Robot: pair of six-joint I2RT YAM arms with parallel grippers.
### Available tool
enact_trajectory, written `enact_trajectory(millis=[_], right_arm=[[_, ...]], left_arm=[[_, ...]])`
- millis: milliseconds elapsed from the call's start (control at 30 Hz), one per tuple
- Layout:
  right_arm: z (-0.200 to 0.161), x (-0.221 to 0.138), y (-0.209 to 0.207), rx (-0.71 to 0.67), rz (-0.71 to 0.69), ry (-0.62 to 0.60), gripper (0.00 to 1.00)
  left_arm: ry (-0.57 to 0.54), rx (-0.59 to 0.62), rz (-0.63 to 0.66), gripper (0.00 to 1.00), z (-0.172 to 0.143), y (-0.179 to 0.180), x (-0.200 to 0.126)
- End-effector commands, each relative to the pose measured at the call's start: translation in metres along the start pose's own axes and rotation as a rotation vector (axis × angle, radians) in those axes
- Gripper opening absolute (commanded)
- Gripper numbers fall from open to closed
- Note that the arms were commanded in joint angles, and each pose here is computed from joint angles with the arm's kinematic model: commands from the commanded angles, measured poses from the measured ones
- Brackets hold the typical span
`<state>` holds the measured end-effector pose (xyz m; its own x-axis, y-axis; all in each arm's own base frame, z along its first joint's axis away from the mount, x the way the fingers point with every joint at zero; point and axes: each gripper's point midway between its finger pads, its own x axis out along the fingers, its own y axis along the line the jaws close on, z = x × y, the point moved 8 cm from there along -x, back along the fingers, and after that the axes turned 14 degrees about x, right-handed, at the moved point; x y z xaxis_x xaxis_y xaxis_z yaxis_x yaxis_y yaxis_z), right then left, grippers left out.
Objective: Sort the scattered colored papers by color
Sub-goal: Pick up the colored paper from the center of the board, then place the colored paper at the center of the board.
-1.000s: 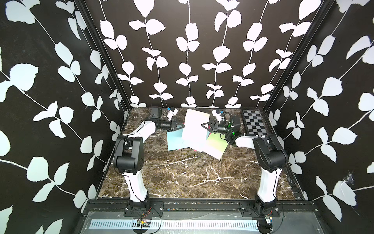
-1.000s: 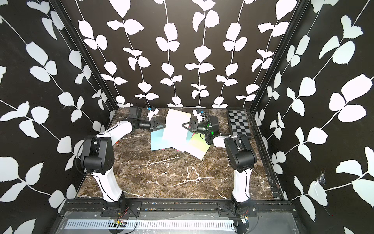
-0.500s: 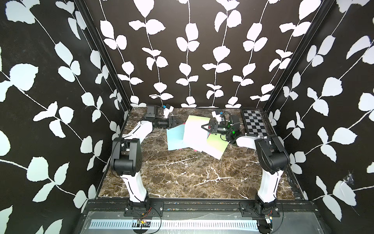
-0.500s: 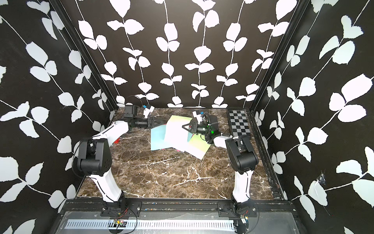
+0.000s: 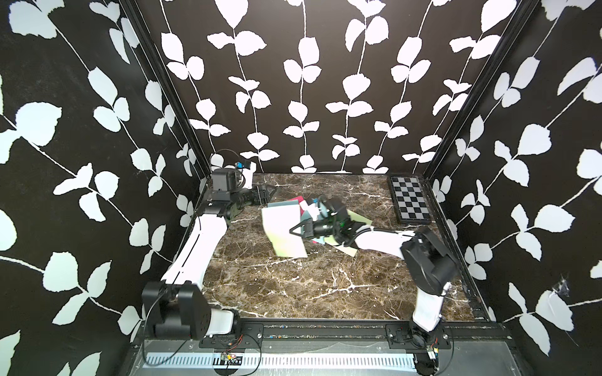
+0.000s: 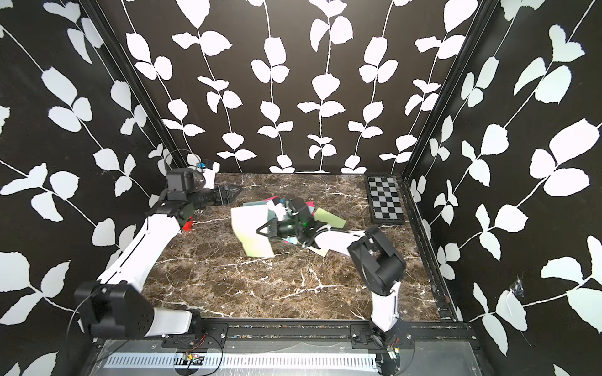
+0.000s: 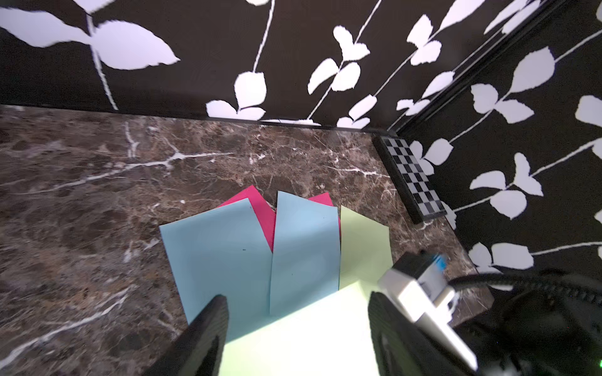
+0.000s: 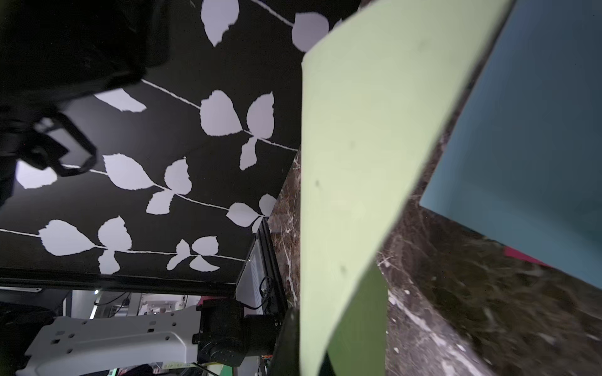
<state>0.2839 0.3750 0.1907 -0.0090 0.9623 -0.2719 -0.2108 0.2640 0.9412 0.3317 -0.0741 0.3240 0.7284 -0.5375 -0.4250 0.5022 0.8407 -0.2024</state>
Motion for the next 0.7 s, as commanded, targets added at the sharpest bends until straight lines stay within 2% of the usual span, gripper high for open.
enact_trajectory(millis=[0, 133, 367, 467, 667], right_arm=[[0.004, 0.037, 0.021, 0.019, 0.043, -0.041, 0.0], [0.008, 0.072, 0.024, 0.102, 0.115, -0.072, 0.0], [-0.006, 0.102, -0.048, 0.39, 0.064, -0.148, 0.0], [-0.025, 0.11, -0.062, 0.435, -0.001, -0.118, 0.0], [-0.058, 0.121, -0.055, 0.42, -0.075, -0.044, 0.0]], left_arm=[[-0.029, 0.018, 0.122, 0.75, -0.006, 0.002, -0.016], [-0.05, 0.041, 0.155, 0.78, -0.01, -0.004, -0.034], [-0.045, 0.035, 0.146, 0.81, -0.019, -0.007, -0.038], [-0.042, 0.028, 0.138, 0.81, -0.02, -0.007, -0.035], [-0.05, 0.021, 0.125, 0.81, -0.018, -0.006, -0.031]])
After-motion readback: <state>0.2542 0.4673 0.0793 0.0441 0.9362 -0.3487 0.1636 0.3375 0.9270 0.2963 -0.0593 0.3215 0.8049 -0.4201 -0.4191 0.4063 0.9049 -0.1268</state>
